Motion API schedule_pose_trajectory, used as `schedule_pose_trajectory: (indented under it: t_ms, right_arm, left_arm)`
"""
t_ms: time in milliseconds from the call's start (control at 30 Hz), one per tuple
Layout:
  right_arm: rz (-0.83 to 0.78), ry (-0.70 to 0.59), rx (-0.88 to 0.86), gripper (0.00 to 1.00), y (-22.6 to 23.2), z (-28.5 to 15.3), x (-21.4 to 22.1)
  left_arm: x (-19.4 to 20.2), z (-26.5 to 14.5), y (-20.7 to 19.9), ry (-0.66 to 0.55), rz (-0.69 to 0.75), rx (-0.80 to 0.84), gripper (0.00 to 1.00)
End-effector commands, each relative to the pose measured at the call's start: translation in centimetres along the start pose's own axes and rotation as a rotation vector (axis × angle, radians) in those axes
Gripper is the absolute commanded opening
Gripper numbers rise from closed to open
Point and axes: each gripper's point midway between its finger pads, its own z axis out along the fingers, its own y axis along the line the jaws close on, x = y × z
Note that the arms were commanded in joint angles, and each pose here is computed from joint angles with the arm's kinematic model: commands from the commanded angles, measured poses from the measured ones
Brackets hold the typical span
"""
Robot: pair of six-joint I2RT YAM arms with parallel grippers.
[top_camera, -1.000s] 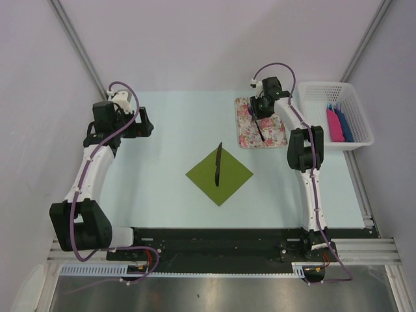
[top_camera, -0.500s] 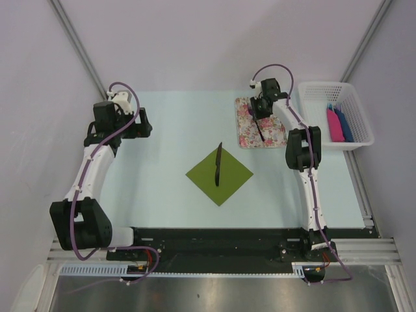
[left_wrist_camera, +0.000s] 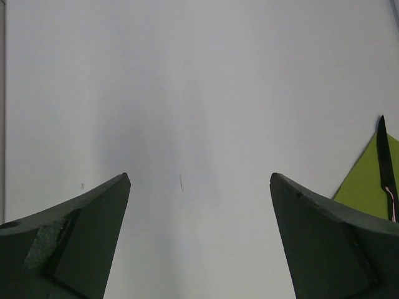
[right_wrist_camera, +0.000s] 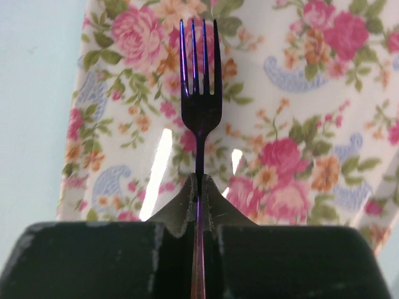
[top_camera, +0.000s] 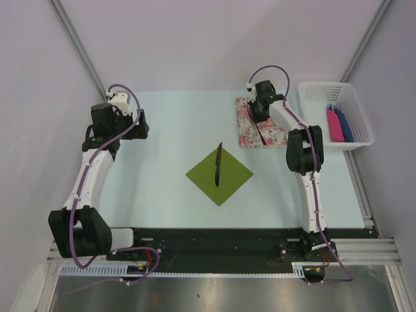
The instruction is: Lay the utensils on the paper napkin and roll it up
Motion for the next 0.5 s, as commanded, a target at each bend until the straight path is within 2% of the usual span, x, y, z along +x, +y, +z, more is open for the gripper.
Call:
schedule_pose_trajectory:
  t_ms: [0,100,167,200,267,300,333,467]
  right_arm:
    - [0.11,-0.195,0.052,0.0,-0.2,-10.4,-6.5]
    - [0.152,-0.212,0.006,0.0,2.9,-13.3,-5.7]
    - [0.162,-0.214,-0.002,0.0,4.6,-14.5,-5.3]
    - [0.171,-0.237,-0.024,0.0,6.9,-16.4,-5.7]
    - [0.173,-0.203,0.015,0.0,8.8,-16.7,-3.2]
    - [0.207,-0.225,0.011,0.0,10.1,-18.2,-3.0]
    - [0.176,-0.202,-0.013,0.0,13.0,-18.1,-1.3]
    - [0.198,-0.174,-0.032,0.0,17.5,-18.5,1.6]
  left_arm:
    - [-4.8,-3.3,1.3,-0.212,0.081,-0.097,1.0]
    - [-5.5,-3.9,2.3,-0.233,0.053,-0.159,1.0]
    - [-4.9,-3.9,2.0,-0.196,0.04,-0.146,1.0]
    - [-4.6,-3.9,1.8,-0.187,0.023,-0.136,1.0]
    - [-3.9,-4.0,1.0,-0.191,0.022,-0.095,1.0]
    - [-3.8,-4.3,0.7,-0.211,0.023,-0.08,0.99]
    - [-4.5,-5.5,-0.1,-0.267,0.034,-0.054,1.0]
    - [-4.0,-6.6,-1.3,-0.35,0.037,-0.006,1.0]
